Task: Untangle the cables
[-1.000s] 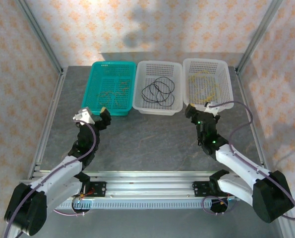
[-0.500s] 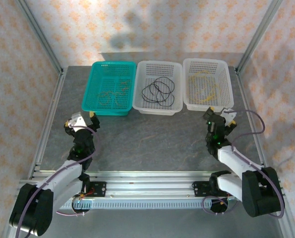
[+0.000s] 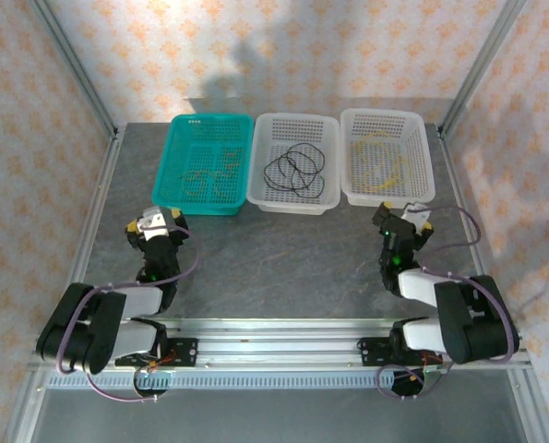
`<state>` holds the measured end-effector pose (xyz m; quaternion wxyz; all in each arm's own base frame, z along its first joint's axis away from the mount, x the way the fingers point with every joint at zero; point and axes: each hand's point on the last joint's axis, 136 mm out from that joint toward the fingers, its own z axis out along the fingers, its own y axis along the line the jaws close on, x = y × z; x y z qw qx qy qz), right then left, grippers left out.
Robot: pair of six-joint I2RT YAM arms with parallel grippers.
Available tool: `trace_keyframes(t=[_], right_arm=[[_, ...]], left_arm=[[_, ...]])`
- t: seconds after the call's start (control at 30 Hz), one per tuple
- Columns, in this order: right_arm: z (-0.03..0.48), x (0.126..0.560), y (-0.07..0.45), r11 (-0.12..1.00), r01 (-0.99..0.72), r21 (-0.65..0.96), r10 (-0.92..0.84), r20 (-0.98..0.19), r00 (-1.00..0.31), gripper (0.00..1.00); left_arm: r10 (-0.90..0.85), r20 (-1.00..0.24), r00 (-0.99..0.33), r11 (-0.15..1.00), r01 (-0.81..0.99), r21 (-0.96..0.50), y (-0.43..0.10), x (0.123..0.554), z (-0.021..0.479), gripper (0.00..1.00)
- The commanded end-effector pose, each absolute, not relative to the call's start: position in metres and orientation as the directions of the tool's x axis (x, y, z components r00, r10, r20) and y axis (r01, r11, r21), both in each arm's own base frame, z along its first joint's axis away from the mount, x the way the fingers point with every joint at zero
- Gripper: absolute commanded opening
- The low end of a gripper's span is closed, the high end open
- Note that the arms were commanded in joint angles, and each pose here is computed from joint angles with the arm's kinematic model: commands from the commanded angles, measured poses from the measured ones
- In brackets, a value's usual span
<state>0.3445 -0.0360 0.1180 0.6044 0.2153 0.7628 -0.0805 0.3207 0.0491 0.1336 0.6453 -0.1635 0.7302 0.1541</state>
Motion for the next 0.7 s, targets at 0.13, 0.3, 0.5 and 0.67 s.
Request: trace_keyframes(t=[0.13,0.3,0.5,0.67], right_arm=[[0.143,0.367,-0.017,0.952,0.284,0.118,0.153,-0.983,-0.105,1.00],[0.138,0.367,-0.028,0.951,0.268,0.155,0.181,-0.981,-0.075,1.00],[0.127,0.367,-0.030,0.953,0.249,0.171,0.194,-0.979,-0.070,1.00],[0.127,0.365,-0.032,0.949,0.260,0.176,0.200,-0.977,-0.069,1.00]], left_arm=[[-0.080,-0.994,0.077,0.937,-0.335,-0.101,0.049,0.333,0.165,1.00],[-0.094,-0.992,0.079,0.940,-0.321,-0.115,0.051,0.333,0.155,1.00],[-0.098,-0.994,0.048,0.942,-0.317,-0.108,0.051,0.341,0.147,1.00],[-0.104,-0.994,-0.045,0.940,-0.331,-0.083,0.054,0.364,0.136,1.00]])
